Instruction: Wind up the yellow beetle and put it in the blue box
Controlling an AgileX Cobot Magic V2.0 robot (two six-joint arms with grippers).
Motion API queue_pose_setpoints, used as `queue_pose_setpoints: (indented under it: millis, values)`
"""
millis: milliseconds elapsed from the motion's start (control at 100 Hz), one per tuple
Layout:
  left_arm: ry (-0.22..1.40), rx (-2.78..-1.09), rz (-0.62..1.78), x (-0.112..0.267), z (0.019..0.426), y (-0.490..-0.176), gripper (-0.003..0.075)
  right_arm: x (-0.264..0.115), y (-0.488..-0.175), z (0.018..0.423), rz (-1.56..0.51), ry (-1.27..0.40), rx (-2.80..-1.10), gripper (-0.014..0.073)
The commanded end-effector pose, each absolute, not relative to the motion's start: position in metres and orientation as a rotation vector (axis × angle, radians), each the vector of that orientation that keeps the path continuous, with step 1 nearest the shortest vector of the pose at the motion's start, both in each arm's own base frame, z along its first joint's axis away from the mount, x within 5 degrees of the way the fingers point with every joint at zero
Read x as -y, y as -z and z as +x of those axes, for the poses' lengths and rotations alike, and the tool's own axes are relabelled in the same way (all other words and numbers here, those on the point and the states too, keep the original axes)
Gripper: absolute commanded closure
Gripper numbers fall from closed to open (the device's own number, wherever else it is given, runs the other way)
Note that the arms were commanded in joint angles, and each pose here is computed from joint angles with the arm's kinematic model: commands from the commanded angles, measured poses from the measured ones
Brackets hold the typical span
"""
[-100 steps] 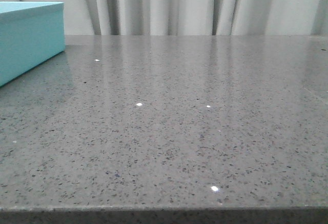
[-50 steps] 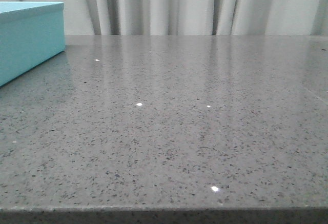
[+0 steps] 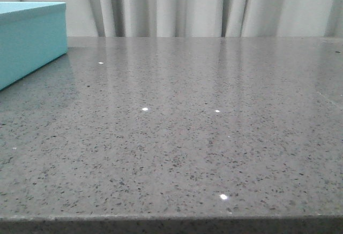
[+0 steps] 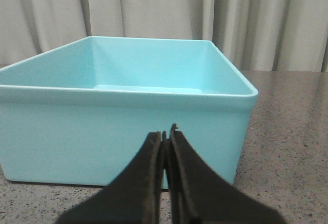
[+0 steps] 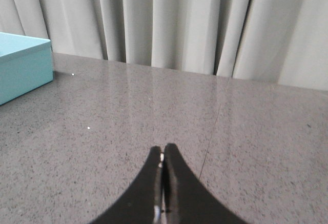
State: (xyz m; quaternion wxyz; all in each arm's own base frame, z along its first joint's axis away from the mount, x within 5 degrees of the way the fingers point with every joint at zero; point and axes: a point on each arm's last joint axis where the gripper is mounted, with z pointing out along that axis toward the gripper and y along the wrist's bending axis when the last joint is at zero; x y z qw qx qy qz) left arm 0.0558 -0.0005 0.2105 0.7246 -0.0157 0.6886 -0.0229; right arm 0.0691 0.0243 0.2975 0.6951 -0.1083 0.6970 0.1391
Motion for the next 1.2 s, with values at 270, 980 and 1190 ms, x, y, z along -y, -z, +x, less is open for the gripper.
queue_pose_setpoints:
  millis: [270, 980, 1190]
  values:
    - [0.073, -1.457, -0.042, 0.001, 0.055, -0.204, 0.0741, -0.013, -0.288, 0.07, -0.095, -0.186, -1.413, 0.0662]
    - [0.073, -1.457, -0.042, 0.001, 0.055, -0.204, 0.0741, -0.001, -0.212, 0.056, 0.102, -0.129, -1.471, 0.0662]
    - [0.073, -1.458, -0.042, 0.001, 0.055, -0.204, 0.0741, 0.0, -0.212, 0.054, 0.101, -0.128, -1.455, 0.0662]
